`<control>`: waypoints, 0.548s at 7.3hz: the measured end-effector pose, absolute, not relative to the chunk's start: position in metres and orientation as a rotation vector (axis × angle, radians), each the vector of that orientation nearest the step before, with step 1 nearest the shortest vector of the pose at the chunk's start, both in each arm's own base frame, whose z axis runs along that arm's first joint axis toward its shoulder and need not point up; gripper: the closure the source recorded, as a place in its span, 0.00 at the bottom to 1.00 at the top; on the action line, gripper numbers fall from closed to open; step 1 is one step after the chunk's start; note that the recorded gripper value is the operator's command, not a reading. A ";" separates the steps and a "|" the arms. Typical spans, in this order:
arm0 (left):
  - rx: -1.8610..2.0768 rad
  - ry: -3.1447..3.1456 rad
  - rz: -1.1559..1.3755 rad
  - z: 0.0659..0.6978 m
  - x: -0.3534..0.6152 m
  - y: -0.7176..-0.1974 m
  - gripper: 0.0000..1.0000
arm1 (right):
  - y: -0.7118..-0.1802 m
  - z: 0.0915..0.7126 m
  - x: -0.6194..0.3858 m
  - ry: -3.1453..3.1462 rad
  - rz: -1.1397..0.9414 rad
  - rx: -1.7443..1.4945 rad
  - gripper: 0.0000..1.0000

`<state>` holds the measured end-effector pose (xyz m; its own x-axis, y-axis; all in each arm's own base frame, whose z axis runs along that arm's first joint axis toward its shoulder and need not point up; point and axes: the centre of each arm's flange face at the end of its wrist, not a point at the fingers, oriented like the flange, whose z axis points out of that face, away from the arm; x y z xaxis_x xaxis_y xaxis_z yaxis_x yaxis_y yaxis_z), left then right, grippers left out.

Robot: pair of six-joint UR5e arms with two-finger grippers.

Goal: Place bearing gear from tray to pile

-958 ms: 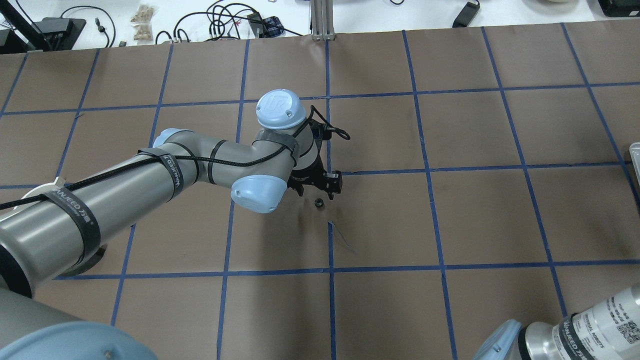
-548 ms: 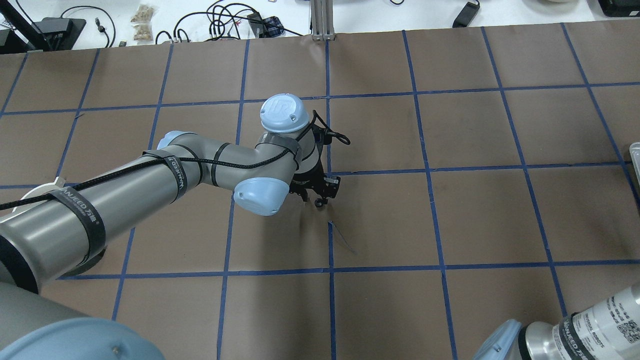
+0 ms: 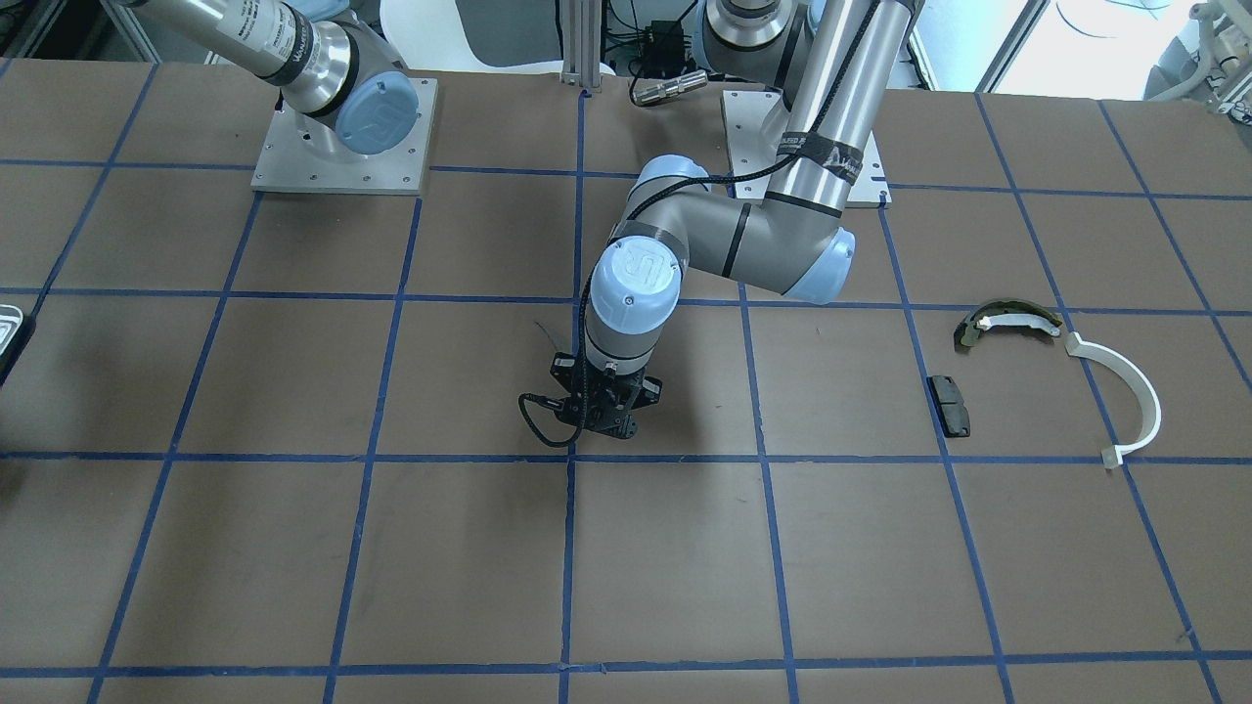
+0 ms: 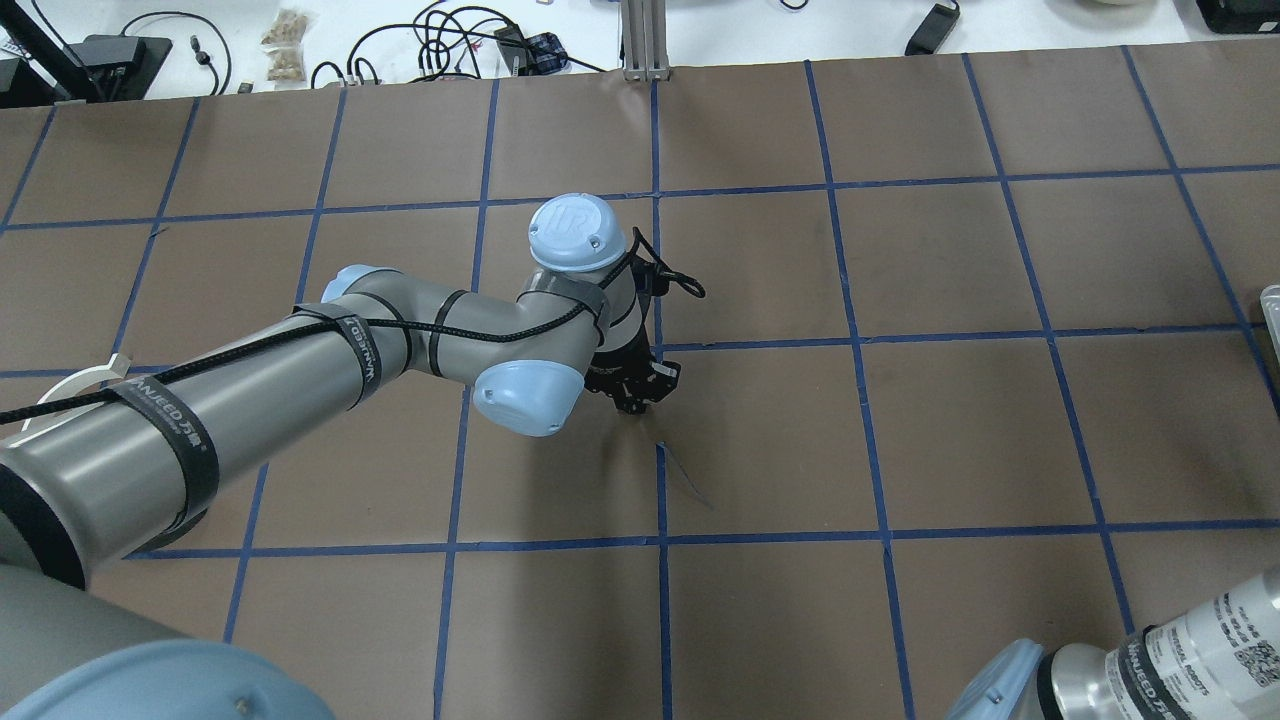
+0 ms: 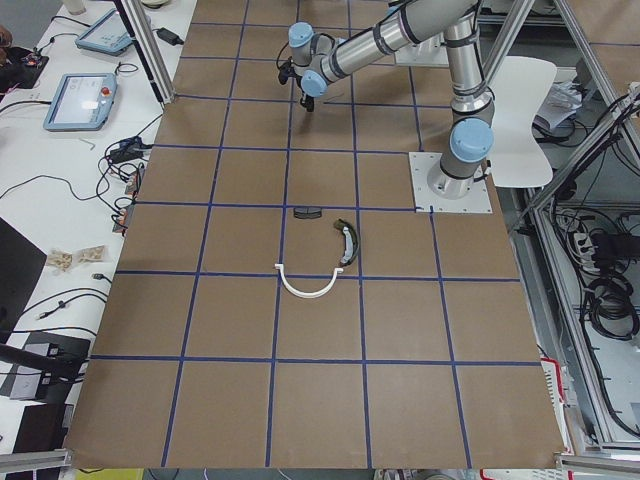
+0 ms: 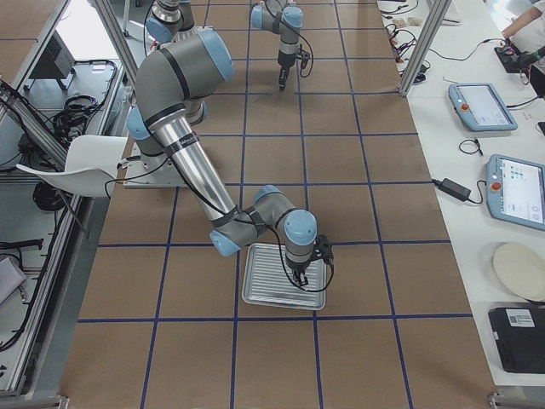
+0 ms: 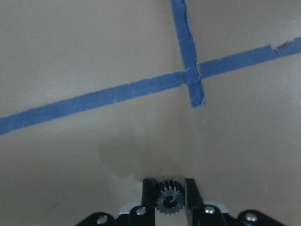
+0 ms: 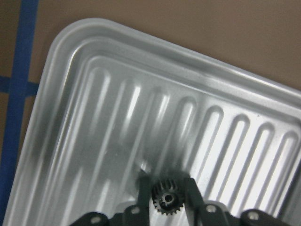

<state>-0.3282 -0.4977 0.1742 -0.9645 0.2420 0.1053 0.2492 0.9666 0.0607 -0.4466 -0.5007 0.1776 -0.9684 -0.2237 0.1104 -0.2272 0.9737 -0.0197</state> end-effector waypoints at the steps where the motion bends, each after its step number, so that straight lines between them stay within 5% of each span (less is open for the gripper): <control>1: -0.396 -3.014 -0.079 0.188 -0.325 -0.504 1.00 | -0.500 0.179 -0.447 -3.010 0.040 0.339 1.00; 4: -0.341 -3.058 -0.048 0.233 -0.235 -0.562 1.00 | -0.508 0.215 -0.419 -3.026 0.016 0.288 1.00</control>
<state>-0.2350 -0.5617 0.2333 -0.9734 0.2189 0.0676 0.2210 0.9750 0.0240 -0.4191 -0.5081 0.2146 -0.9769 -0.1877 0.1018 -0.1887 0.9820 -0.0008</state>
